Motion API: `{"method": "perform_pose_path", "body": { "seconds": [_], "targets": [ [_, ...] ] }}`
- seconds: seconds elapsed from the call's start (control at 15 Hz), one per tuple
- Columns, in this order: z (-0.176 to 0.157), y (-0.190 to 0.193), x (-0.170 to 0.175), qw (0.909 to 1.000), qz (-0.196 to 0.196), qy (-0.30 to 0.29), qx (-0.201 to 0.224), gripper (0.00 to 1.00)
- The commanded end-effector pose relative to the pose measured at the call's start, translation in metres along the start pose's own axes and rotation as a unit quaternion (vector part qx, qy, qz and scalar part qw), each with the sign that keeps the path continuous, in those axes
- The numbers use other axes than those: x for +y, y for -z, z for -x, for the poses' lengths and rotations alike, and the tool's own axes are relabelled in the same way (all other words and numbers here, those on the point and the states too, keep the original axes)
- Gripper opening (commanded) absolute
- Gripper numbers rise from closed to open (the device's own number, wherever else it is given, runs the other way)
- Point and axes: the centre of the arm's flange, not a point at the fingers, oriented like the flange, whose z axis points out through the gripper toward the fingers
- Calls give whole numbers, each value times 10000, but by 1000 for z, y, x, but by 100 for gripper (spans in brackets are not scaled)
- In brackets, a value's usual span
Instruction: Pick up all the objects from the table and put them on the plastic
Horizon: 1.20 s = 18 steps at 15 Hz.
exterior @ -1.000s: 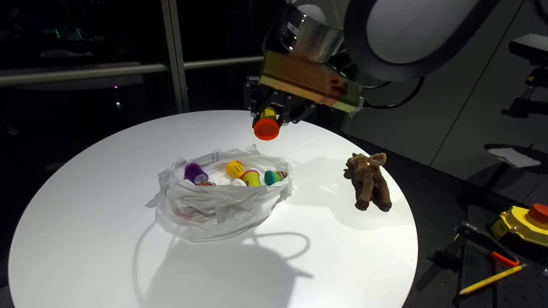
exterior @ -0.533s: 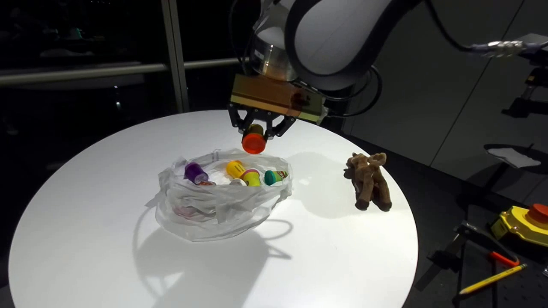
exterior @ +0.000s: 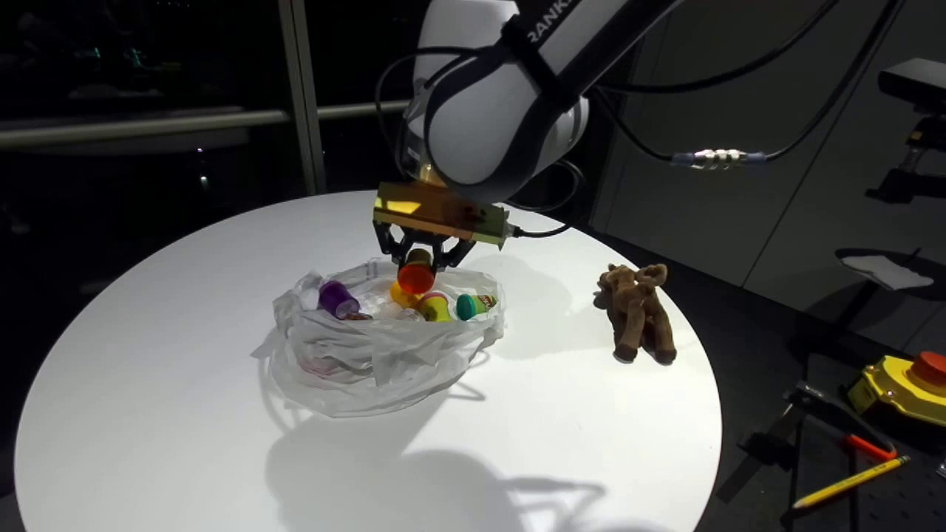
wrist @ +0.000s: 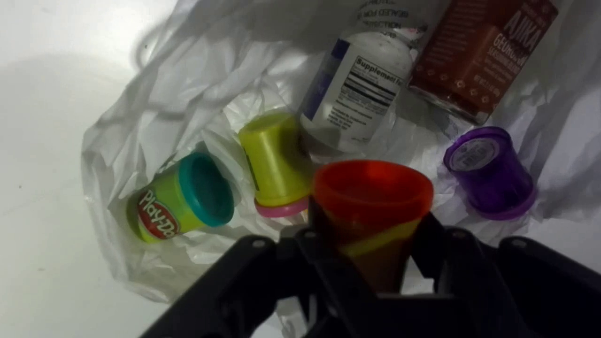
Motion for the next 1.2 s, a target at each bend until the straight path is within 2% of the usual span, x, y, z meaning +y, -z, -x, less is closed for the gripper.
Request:
{"method": "perform_pose_path", "body": {
  "seconds": [0.0,0.13,0.2,0.27,0.33,0.4,0.6,0.73,0.87,1.0,1.13],
  "targets": [
    [-4,-27,-27,9990,24,237,-371,19],
    [4,-41,-28,9981,123,340,-507,19],
    [8,-46,-28,9975,178,392,-554,35],
    [12,-45,-28,9973,197,443,-552,69],
    [12,-37,-26,9979,184,431,-455,69],
    [14,-31,-21,9984,180,393,-375,74],
    [14,-4,3,9989,201,369,-214,99],
    [8,15,24,9989,254,320,-208,100],
    [5,38,50,9995,308,113,26,100],
    [-3,55,76,9983,511,-111,266,100],
    [-9,64,102,9967,759,-180,218,100]
  ]
}}
